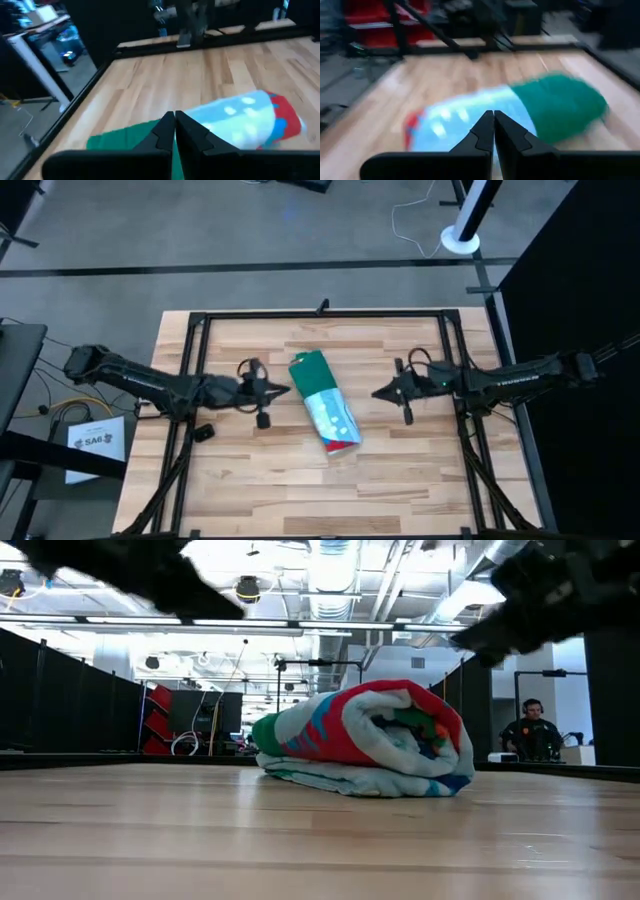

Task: Roll towel
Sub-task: Return to Home Position

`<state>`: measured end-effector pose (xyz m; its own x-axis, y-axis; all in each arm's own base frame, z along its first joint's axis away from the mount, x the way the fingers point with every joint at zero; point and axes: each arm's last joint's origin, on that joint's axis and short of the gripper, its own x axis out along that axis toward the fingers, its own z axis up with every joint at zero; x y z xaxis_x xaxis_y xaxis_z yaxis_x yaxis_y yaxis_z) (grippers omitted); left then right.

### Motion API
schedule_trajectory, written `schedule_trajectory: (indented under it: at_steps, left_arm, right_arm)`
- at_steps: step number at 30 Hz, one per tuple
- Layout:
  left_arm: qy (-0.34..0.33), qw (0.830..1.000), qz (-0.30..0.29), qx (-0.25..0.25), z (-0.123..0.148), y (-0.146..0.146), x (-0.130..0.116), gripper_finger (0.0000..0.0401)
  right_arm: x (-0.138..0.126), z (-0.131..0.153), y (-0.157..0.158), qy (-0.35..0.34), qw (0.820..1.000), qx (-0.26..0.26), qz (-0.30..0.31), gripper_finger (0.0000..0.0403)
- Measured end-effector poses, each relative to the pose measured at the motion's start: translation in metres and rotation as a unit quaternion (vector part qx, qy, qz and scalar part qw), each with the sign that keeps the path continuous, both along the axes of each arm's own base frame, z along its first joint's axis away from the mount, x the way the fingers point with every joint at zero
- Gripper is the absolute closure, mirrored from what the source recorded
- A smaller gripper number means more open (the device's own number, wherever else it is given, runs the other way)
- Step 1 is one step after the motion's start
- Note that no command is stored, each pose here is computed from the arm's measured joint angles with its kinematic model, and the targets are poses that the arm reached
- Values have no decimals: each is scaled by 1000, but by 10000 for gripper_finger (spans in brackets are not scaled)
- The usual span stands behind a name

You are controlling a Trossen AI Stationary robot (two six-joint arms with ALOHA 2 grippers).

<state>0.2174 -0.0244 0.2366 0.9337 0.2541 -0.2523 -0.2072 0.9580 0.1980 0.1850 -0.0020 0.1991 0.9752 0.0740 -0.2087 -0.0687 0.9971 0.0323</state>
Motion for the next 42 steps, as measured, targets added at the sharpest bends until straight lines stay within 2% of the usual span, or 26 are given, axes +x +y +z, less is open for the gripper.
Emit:
schedule_trajectory:
  at_steps: [5, 7, 11, 14, 18, 25, 30, 32, 35, 42]
  left_arm:
    - [-54, 999, 1, -5, -21, -11, -27, 401]
    - [-72, 997, 11, -4, -30, -8, -39, 401]
    - [-103, 994, 30, -21, -45, 3, -63, 401]
    - [-116, 992, 29, -37, -60, 6, -80, 401]
    - [-139, 990, 16, -31, -67, 8, -95, 401]
    - [-106, 993, 20, -39, -74, 12, -111, 401]
    - [-112, 992, 13, -54, -74, 13, -114, 401]
    - [-110, 992, -9, -59, -74, 12, -114, 401]
    - [-111, 991, -8, -73, -75, 11, -114, 401]
    - [-108, 990, -14, -84, -76, 11, -113, 401]
  right_arm:
    - [-16, -22, 10, 29, 998, -11, -50, 403]
    - [-22, -26, 12, 36, 998, -28, -45, 403]
    - [-34, -17, 9, 10, 997, -56, -44, 403]
    - [-47, -13, 4, 12, 997, -54, -60, 403]
    - [-62, -6, 0, -10, 996, -48, -78, 403]
    - [-87, -4, -5, -41, 994, -24, -100, 403]
    - [-97, -10, -3, -77, 993, -21, -83, 403]
    - [-96, -15, -3, -68, 994, -21, -81, 403]
    - [-93, -28, -3, -50, 996, -21, -78, 403]
    - [-92, -27, -2, -64, 996, -14, -59, 403]
